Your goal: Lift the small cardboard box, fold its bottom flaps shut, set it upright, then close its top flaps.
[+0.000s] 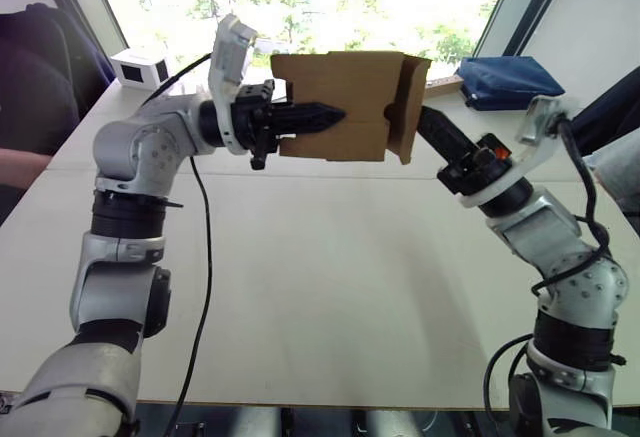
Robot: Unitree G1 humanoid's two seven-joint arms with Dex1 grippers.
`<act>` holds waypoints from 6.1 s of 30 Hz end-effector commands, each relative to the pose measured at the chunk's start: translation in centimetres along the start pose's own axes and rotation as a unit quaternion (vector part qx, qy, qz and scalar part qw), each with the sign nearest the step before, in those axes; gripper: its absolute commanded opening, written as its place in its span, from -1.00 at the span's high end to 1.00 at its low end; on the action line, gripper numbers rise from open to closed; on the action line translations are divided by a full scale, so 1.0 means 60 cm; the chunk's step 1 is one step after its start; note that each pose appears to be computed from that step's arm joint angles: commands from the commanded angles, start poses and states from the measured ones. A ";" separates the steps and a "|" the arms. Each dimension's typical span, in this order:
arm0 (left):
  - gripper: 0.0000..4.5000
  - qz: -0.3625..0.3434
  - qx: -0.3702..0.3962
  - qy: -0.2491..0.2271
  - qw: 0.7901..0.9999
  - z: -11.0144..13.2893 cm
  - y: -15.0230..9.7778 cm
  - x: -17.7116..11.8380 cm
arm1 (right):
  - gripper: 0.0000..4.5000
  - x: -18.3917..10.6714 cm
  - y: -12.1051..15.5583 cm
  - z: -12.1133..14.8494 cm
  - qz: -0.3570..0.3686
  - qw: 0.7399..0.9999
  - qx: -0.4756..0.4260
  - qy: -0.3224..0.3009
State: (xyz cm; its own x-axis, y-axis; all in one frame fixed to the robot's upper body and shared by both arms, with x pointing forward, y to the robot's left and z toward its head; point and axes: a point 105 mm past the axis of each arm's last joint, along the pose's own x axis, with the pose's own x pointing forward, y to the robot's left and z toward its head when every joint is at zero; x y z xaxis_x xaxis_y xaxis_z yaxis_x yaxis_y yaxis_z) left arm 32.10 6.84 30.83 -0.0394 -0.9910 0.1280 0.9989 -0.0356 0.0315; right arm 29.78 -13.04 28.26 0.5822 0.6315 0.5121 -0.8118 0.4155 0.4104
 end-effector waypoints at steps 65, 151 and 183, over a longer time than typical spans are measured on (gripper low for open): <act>1.00 -0.008 0.024 -0.027 0.999 0.035 -0.013 -0.001 | 0.35 0.018 0.038 -0.024 0.041 0.981 0.165 -0.093; 1.00 -0.032 0.016 0.011 0.999 0.005 -0.029 0.009 | 0.99 0.016 0.061 -0.078 0.075 0.992 0.092 0.036; 1.00 -0.045 0.084 0.684 0.723 -0.149 -0.023 -0.009 | 0.99 -0.174 -0.004 -0.144 -0.061 0.896 -0.232 0.374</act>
State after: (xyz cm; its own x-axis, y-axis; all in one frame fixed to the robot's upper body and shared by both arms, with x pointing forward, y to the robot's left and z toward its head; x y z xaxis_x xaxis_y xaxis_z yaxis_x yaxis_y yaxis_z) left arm 31.07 6.56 22.11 0.0567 -0.2167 -0.9746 0.9693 -0.2220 0.1057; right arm 23.97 -14.69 15.85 0.6129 0.7483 -0.2538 -0.7721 0.6355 0.0092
